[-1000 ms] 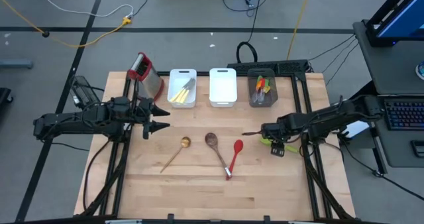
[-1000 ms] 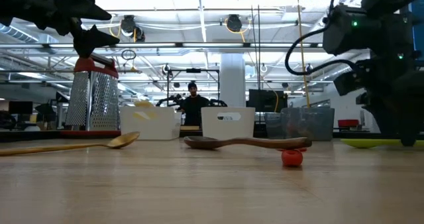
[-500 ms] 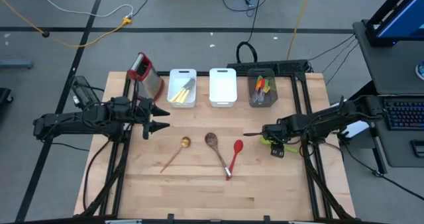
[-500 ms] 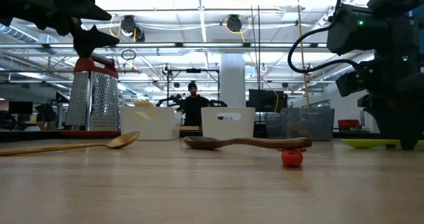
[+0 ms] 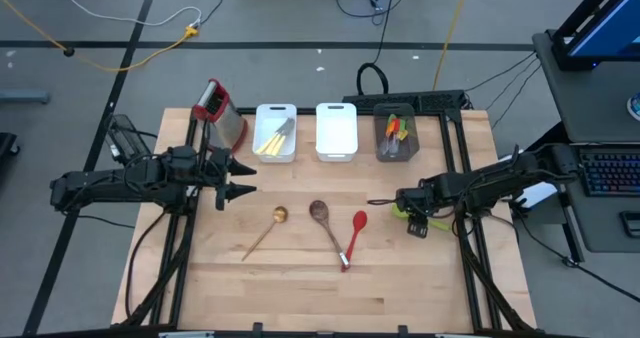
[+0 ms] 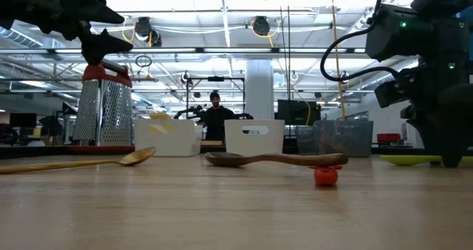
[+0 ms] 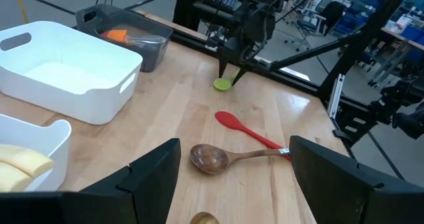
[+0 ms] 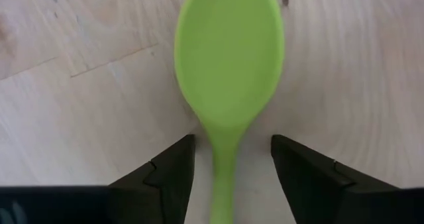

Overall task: Pick & Place Kitchen Items
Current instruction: Put the green serving spoon into the right white bin

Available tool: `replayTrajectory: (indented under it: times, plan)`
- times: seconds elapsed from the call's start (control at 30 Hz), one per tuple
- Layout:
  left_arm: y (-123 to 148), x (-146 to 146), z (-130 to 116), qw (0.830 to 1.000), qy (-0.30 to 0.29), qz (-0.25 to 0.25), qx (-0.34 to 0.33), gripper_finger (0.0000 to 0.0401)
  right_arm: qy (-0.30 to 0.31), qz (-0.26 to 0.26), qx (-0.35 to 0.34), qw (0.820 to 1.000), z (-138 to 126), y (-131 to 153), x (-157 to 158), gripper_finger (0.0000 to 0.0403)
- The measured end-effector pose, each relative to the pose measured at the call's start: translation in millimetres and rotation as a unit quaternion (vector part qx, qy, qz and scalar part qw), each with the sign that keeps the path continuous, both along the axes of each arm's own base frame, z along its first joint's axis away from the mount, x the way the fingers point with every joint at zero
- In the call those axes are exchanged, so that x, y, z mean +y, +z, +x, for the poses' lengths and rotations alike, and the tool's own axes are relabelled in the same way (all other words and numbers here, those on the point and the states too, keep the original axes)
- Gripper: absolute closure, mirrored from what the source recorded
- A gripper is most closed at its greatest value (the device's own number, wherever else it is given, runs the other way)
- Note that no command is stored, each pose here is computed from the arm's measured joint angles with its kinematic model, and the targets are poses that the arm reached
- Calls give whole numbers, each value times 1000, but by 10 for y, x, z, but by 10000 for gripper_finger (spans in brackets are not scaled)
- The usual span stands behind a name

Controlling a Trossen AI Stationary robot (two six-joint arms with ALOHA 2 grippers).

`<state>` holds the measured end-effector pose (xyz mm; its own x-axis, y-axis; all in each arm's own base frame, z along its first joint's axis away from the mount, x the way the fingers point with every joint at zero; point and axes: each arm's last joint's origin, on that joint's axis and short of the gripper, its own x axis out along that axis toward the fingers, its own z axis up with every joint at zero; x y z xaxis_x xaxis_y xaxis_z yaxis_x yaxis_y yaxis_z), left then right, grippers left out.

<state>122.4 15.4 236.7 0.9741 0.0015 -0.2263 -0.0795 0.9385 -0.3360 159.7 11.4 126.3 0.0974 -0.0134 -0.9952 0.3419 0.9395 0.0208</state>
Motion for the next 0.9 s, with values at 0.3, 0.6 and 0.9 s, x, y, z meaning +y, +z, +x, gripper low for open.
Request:
replayTrajectory:
  times: [0.3,0.6,0.9]
  plan:
    - [0,0,0,1000,-1,3,0,116,-38,-9,-7,999,10,1,-7,254]
    - [0,0,0,1000,-1,3,0,116,-88,-32,-22,995,31,3,-23,367]
    - [0,0,0,1000,-1,3,0,116,-111,-18,-29,993,49,36,-18,382]
